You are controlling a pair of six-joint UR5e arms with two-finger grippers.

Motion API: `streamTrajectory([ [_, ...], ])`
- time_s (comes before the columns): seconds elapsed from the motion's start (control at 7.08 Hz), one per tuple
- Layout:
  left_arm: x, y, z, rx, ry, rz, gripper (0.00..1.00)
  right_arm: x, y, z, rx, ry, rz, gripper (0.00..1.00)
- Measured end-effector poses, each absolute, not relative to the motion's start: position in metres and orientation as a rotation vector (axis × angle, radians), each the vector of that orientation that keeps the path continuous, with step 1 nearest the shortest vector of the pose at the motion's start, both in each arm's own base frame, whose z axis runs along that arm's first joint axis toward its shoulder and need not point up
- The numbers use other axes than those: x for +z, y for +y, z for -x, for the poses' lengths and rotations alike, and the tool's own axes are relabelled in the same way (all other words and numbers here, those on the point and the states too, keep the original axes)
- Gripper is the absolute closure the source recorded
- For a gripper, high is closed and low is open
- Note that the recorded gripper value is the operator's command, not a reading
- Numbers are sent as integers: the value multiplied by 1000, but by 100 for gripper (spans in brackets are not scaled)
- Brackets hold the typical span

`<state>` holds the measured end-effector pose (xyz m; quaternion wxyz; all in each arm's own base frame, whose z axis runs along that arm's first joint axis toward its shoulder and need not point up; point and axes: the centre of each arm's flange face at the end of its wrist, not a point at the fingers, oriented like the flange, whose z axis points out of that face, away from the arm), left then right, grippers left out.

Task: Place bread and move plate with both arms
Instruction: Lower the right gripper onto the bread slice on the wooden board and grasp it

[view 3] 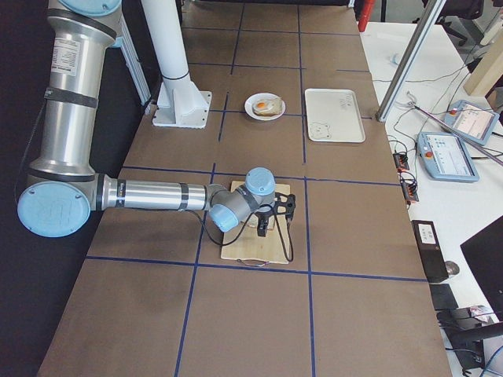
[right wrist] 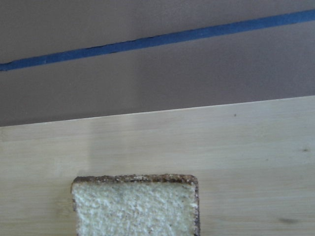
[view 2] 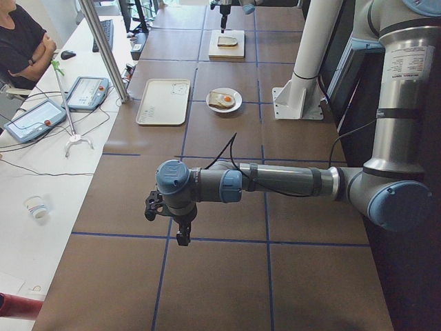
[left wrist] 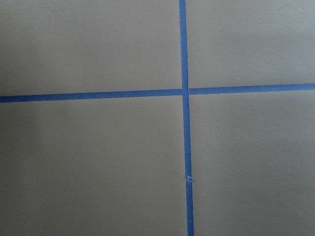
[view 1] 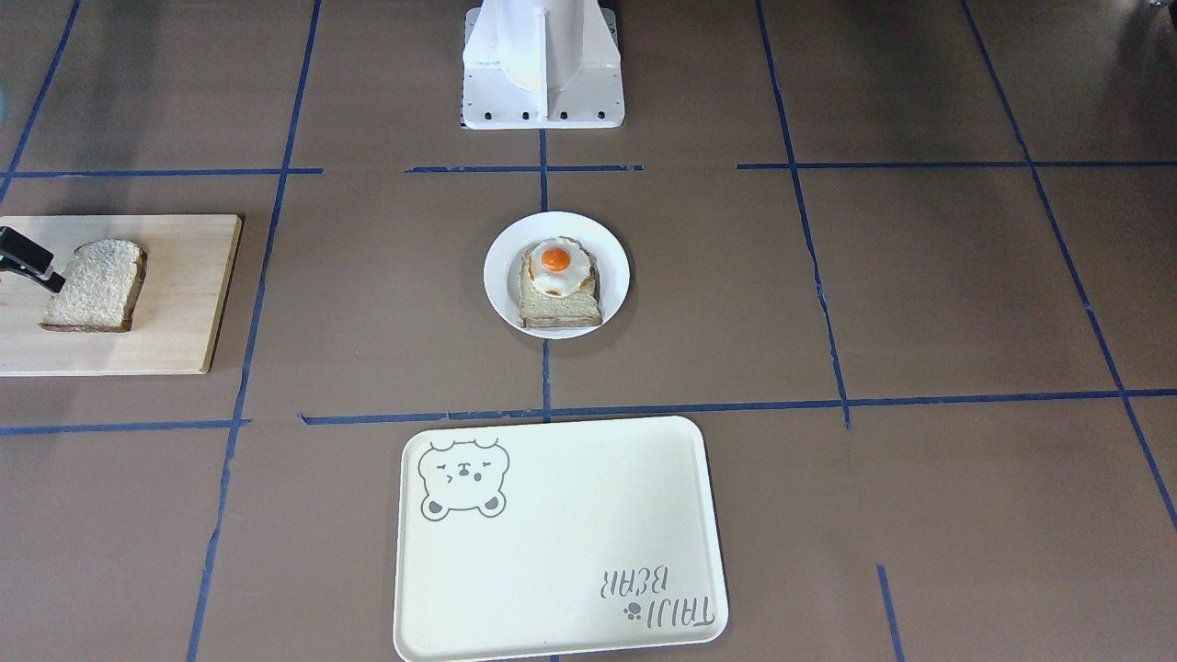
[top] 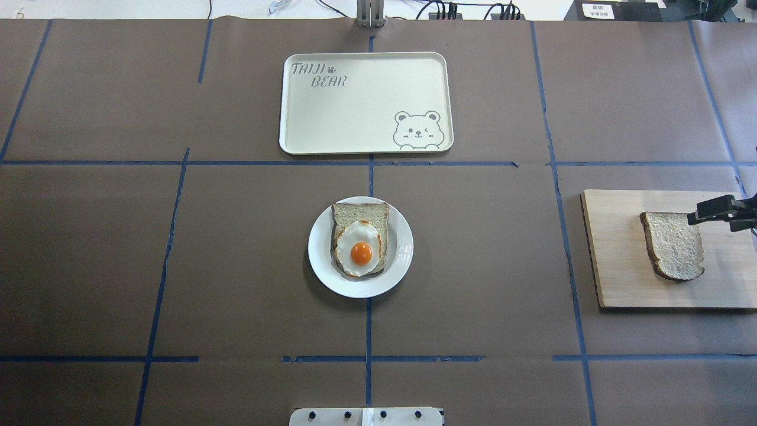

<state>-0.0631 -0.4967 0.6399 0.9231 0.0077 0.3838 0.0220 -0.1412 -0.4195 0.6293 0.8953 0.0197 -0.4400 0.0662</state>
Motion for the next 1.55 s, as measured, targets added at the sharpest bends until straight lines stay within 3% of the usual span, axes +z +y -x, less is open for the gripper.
streamTrajectory([
  [0.42, 638, -498, 63, 49, 788, -21, 0, 643, -416, 159, 128, -887, -28, 7],
  [0.56, 636, -498, 63, 49, 788, -24, 0, 648, -416, 160, 129, -880, -19, 17],
  [0.99, 631, -498, 64, 52, 789, -33, 0, 654, -414, 162, 127, -873, -11, 23],
  [1.13, 629, -498, 64, 53, 789, -36, 0, 656, -413, 161, 127, -869, -8, 29],
  [1.41, 629, -498, 64, 54, 790, -38, 0, 660, -411, 160, 128, -865, -2, 53],
  [1.55, 628, -498, 64, 54, 791, -38, 0, 660, -411, 160, 127, -865, -2, 70],
])
